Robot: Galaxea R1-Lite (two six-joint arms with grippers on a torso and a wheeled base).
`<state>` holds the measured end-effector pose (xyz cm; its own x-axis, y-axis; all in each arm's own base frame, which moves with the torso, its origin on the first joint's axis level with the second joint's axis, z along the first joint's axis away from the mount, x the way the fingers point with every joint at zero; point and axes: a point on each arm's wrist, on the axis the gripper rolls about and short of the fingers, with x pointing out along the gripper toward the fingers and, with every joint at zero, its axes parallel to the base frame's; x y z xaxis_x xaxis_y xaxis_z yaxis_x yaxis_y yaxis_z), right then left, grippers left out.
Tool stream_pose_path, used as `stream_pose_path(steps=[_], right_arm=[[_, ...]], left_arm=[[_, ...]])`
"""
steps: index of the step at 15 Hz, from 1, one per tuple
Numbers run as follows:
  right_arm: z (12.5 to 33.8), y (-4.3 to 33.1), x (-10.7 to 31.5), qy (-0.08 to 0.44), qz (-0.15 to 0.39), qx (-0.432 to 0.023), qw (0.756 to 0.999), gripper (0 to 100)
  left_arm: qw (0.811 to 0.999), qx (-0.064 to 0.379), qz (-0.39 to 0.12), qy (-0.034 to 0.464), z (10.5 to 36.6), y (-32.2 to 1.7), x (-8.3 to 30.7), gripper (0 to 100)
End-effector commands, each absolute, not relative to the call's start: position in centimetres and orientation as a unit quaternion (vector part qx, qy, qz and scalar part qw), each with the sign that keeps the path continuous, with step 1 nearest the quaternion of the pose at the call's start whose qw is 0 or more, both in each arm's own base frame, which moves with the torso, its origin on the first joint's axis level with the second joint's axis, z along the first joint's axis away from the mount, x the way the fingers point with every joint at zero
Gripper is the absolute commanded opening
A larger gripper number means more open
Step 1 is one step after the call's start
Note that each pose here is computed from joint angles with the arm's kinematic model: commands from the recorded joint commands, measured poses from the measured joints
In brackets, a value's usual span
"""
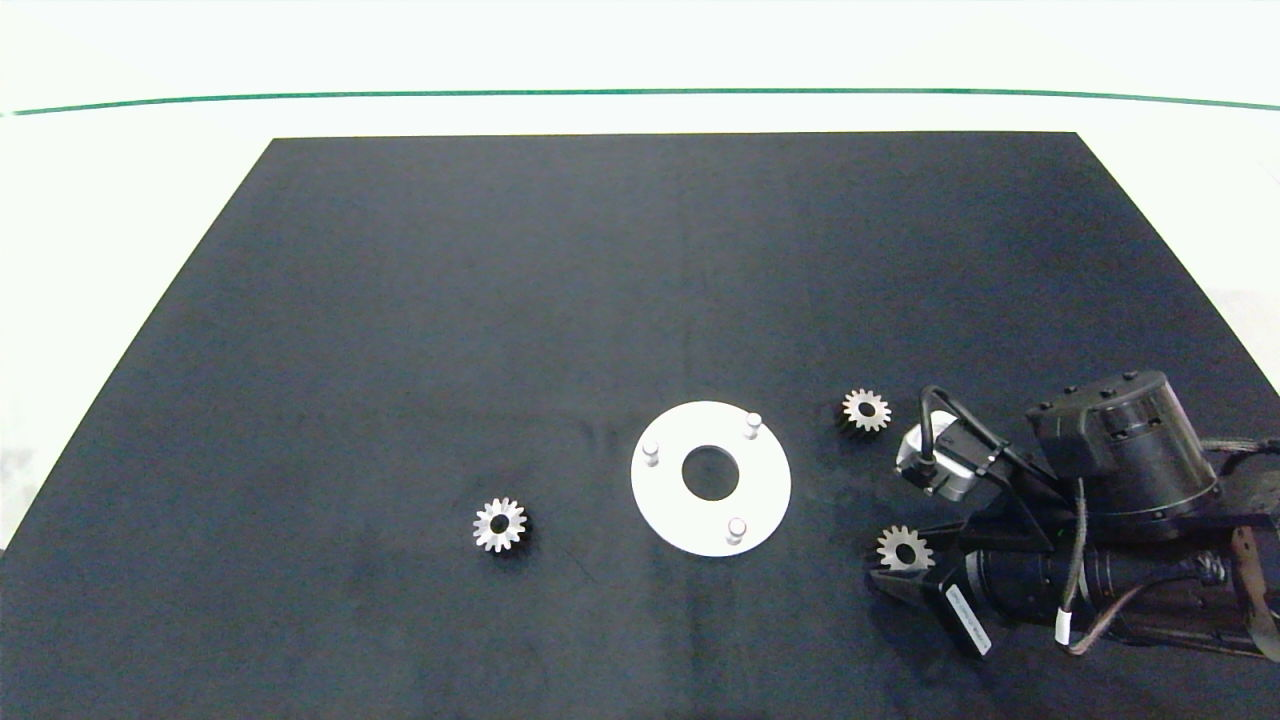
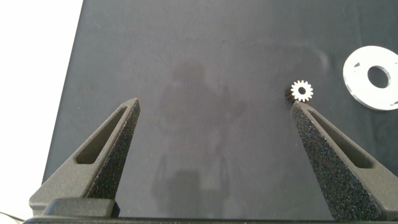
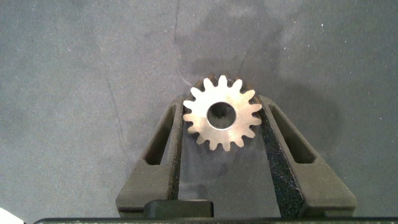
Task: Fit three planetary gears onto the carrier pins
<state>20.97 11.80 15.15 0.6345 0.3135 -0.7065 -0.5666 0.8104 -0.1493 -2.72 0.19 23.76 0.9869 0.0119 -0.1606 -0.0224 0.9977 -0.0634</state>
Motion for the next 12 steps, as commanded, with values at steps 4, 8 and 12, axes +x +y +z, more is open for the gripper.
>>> stream_pose_path(steps=[4, 8, 12], right_arm=[[15.06, 11.85, 21.03, 0.349, 0.249, -0.184, 0.885, 27], [15.1, 11.84, 21.01, 0.348, 0.249, -0.184, 0.885, 19], [15.1, 11.84, 21.01, 0.348, 0.249, -0.183, 0.885, 10]], left_arm=[[0.996, -0.033, 0.008, 0.082, 23.74, 0.18, -2.69, 100], [0.996, -0.033, 0.008, 0.082, 23.73, 0.18, -2.73, 100], [0.996, -0.033, 0.009, 0.082, 23.73, 0.19, -2.73, 100]])
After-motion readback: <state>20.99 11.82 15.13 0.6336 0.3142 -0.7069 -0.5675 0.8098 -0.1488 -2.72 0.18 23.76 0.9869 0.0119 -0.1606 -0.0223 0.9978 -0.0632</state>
